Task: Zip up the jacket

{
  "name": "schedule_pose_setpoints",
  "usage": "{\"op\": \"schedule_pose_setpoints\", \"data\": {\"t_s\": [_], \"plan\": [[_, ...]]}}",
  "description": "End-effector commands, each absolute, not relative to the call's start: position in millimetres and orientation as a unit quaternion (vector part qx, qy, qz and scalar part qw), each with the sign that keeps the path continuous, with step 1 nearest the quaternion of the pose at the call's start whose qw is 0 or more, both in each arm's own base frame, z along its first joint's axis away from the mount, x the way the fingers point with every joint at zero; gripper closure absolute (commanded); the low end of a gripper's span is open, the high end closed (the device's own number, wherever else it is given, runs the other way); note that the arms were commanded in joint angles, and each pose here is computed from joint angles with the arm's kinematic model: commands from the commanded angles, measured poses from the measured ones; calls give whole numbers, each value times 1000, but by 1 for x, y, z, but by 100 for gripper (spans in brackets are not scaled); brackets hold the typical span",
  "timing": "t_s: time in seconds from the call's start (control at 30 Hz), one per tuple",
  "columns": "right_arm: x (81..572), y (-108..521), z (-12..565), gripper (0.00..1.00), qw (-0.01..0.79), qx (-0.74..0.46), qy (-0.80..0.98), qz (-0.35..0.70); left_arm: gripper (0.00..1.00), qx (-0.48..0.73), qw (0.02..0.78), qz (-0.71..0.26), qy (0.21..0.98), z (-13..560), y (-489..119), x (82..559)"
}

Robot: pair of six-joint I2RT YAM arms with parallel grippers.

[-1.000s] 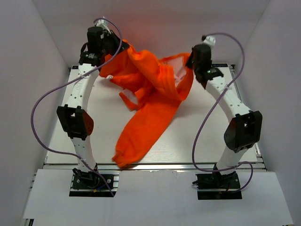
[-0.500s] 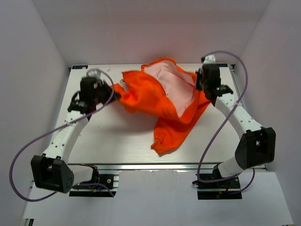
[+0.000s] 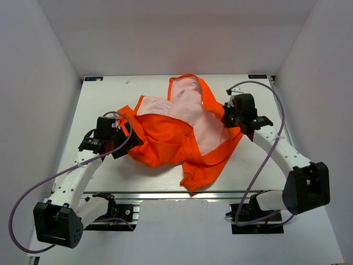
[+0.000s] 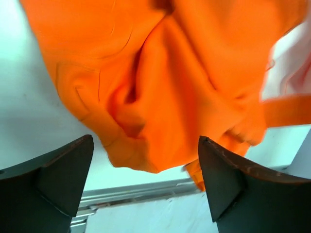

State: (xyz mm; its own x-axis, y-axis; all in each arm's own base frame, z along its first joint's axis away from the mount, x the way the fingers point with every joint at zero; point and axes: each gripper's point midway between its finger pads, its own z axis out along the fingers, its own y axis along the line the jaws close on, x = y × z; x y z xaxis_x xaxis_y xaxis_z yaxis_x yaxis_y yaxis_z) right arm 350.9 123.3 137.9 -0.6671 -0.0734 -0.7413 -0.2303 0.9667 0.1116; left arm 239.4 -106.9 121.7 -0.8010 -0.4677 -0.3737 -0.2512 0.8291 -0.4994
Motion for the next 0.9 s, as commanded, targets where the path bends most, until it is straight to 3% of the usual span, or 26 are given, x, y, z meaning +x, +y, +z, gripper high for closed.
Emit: {"op": "schedule_pose_setpoints", "data": {"t_s": [0.0,0.1,0.23,0.37,0.43,0.5,0.6,0.67,0.73,0.87], "plan": [[356,168,222,100,488,-183,840,148,2,-187,304,-203,912,159,-98,258],[321,215,239,100,500,-292,795,182,2,-187,331,-203,902,180,-97,272],[244,267,200,100,446,-419,758,224,2,-182,346,-211,896,191,-101,289],[192,264,131,100,349,-436,801,217,2,-177,355,-212,893,197,-105,312],[182,255,107,95,318,-402,835,200,2,-176,353,-209,895,196,-107,325],[179,238,87,86,301,-373,861,167,2,-170,357,-207,895,197,-108,336],[189,219,87,63,321,-317,884,125,2,-163,365,-198,895,198,-109,359],[194,216,98,27,343,-301,881,125,2,-149,374,-198,894,202,-113,379],[191,219,104,11,349,-295,878,142,2,-139,378,-208,891,205,-119,393],[185,227,121,11,368,-269,869,192,2,-88,395,-260,877,217,-151,434]]}}
